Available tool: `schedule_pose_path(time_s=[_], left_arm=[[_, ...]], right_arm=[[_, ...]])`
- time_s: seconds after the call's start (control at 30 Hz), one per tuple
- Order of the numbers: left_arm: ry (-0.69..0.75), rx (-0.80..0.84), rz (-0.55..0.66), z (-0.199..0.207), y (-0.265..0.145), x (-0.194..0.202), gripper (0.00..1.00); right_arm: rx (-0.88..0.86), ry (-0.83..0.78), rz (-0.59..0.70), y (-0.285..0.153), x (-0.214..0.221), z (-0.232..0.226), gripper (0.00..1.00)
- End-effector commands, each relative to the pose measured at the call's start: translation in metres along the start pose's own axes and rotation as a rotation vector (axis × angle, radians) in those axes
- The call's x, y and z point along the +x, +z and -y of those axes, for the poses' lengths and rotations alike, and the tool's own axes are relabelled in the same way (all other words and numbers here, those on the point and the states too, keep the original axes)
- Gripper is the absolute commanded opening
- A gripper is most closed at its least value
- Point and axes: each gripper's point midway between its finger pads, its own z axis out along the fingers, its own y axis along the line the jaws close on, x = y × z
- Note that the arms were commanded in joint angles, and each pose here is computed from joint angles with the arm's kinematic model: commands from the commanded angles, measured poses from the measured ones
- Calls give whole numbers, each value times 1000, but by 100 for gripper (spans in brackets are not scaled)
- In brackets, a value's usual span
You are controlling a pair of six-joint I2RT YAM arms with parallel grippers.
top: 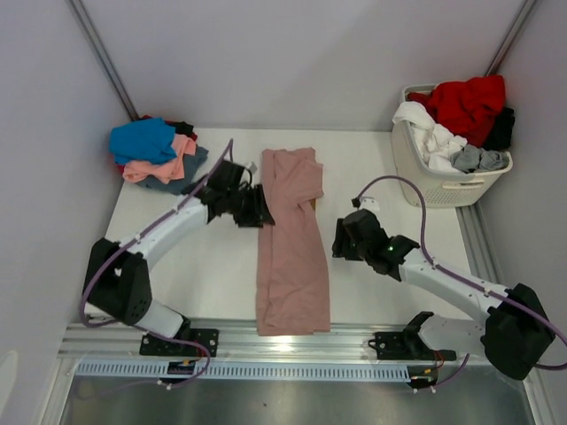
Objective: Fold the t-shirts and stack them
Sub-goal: Rotate the tshirt 90 degrees
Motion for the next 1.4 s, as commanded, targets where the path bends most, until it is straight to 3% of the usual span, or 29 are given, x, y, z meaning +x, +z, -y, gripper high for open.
schedule_pose_path(time_s=[0.0, 0.13, 0.23, 0.43, 0.63, 0.93, 1.37], left_arm=[[-116, -46, -65, -30, 11, 70, 45], [-159, 7, -59, -47, 8, 139, 46], [-145, 59, -13, -46, -1, 155, 46], [-157, 100, 32, -54, -9, 175, 46], [-124, 246, 94, -44, -15, 186, 47], [-131, 308, 53, -55, -6, 217, 48], [-106, 358, -5, -45, 4, 244, 50]], right_arm=[[-33, 68, -63, -7, 35, 11, 59], [-143, 139, -41, -18, 62, 15, 61], [-204, 182, -9, -28, 66, 17, 64], [-270, 232, -65, -30, 98, 19, 64], [-307, 237, -153, -24, 131, 20, 63], [-371, 305, -237, -22, 165, 15, 63], [-447, 322, -274, -21, 176, -13, 61]])
